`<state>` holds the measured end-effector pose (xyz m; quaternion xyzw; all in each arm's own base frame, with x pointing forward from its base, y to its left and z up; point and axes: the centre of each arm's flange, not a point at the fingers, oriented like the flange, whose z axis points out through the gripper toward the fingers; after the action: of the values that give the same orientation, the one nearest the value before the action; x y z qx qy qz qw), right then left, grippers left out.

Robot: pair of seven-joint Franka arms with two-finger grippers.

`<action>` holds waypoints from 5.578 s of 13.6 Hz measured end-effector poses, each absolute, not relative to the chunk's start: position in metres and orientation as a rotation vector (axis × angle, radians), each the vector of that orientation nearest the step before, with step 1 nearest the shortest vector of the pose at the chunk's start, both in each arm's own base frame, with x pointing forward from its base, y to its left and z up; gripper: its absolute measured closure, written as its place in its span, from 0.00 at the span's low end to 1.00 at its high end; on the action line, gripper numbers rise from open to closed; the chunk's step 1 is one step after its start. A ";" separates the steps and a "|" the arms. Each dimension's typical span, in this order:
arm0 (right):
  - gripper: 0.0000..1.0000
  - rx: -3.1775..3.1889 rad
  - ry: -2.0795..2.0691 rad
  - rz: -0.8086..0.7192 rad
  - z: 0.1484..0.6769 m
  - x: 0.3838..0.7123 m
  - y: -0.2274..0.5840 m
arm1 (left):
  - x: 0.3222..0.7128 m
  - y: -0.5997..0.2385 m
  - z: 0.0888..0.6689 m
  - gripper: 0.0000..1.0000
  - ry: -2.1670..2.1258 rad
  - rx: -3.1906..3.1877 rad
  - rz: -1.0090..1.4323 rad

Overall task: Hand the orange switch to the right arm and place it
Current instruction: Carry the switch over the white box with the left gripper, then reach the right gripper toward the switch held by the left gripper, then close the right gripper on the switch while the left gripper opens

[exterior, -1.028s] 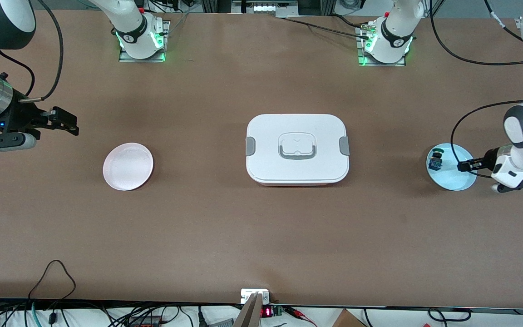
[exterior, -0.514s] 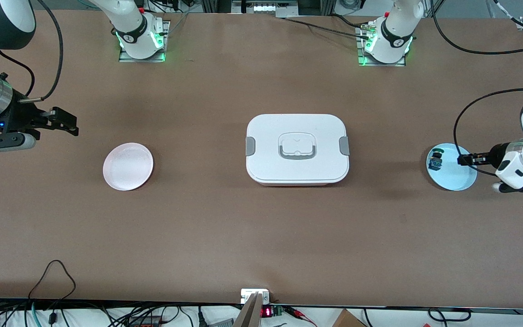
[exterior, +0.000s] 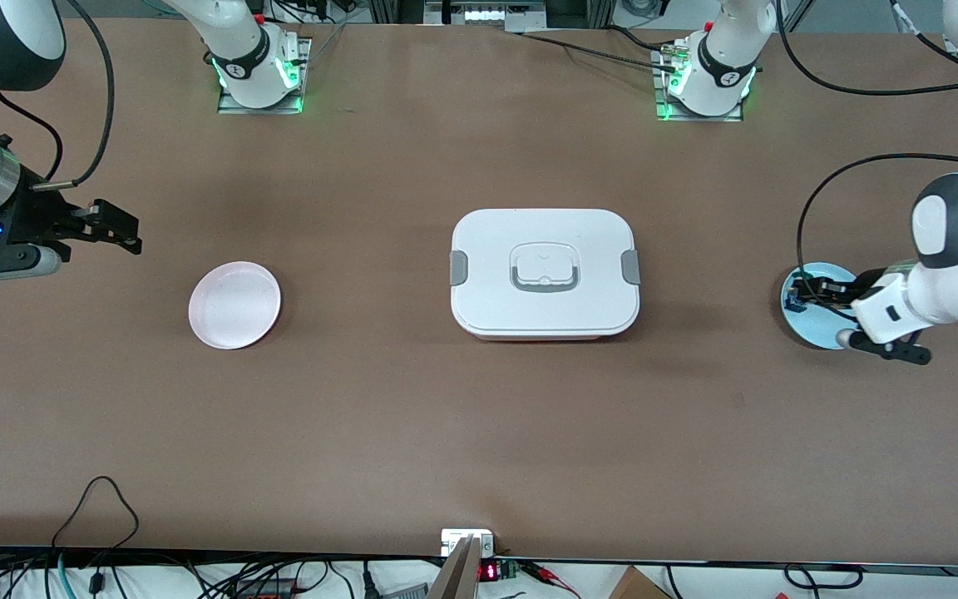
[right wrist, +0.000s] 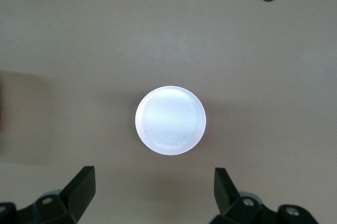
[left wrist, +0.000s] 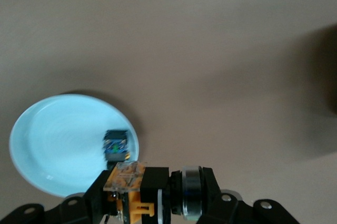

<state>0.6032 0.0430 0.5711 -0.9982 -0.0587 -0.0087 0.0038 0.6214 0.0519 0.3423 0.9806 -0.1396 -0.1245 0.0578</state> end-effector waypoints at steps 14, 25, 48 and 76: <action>0.00 -3.141 -0.184 -0.052 0.572 0.605 0.041 | 0.628 -0.143 0.389 0.28 -1.193 2.058 0.198; 0.00 -3.149 -0.221 0.056 0.572 0.595 0.039 | 0.614 -0.267 0.386 0.28 -1.354 1.476 0.879; 0.00 -1.633 -0.109 -0.099 0.376 0.544 0.266 | 0.564 -0.360 0.353 0.28 -1.145 1.297 1.254; 0.60 -1.597 0.009 -0.206 0.353 0.534 0.355 | 0.566 -0.359 0.355 0.28 -1.152 1.294 1.269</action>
<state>0.5344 0.3551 0.3533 -0.7149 0.0039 -0.0921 0.6932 0.5661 -0.3590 0.3546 0.5296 -0.4716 0.5194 0.4768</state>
